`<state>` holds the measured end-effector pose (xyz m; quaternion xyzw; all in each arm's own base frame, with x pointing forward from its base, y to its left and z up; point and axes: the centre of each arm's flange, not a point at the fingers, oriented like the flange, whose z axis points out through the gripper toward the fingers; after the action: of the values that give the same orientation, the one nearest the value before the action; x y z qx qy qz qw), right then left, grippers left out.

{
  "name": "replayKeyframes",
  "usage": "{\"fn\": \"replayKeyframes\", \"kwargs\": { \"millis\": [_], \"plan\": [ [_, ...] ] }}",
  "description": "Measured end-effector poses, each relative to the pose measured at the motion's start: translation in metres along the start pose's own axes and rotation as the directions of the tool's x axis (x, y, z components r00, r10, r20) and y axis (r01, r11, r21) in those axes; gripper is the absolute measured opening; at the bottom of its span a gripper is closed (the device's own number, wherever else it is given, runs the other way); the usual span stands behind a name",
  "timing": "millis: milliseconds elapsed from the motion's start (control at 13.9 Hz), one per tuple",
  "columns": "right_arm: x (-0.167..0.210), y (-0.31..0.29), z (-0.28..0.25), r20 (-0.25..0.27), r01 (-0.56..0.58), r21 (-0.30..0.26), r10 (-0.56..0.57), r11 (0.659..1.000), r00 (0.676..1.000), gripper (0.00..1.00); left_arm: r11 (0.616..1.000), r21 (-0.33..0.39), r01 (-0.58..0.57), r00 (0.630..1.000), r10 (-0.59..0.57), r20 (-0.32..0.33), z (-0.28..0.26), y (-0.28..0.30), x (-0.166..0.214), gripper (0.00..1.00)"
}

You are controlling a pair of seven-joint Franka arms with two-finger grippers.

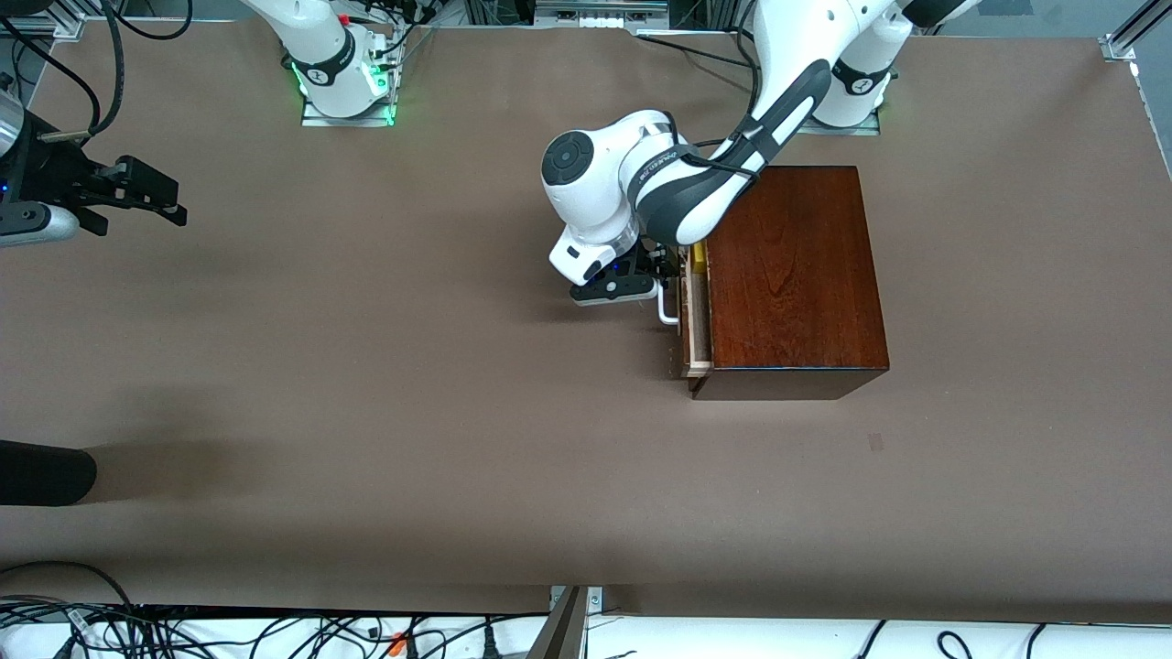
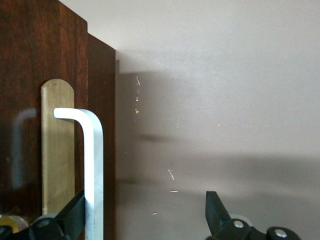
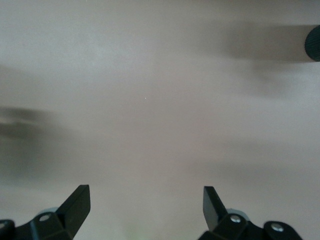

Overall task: Open drawer, take yellow block, close drawer
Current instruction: 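Pull the drawer out of the wooden box with the left gripper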

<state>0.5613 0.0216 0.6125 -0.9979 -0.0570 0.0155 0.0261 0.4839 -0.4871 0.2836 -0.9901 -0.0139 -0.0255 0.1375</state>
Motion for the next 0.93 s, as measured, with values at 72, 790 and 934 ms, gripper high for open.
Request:
{"fn": "replayKeyframes", "kwargs": {
  "millis": [72,790,934],
  "plan": [
    [0.000,0.000,0.000,0.000,0.000,0.000,0.000,1.000,1.000,1.00,1.000,-0.009,0.002,1.000,-0.002,-0.003,-0.002,0.004,-0.001,1.00],
    [-0.001,0.006,0.000,0.000,-0.011,0.000,0.011,1.000,1.000,1.00,0.997,-0.065,0.029,0.999,-0.030,-0.012,-0.012,0.030,-0.004,1.00],
    [-0.001,0.006,0.000,0.000,-0.012,0.000,0.012,1.000,1.000,1.00,0.997,-0.074,0.035,0.999,-0.036,-0.013,-0.013,0.034,-0.004,1.00]
  ]
}}
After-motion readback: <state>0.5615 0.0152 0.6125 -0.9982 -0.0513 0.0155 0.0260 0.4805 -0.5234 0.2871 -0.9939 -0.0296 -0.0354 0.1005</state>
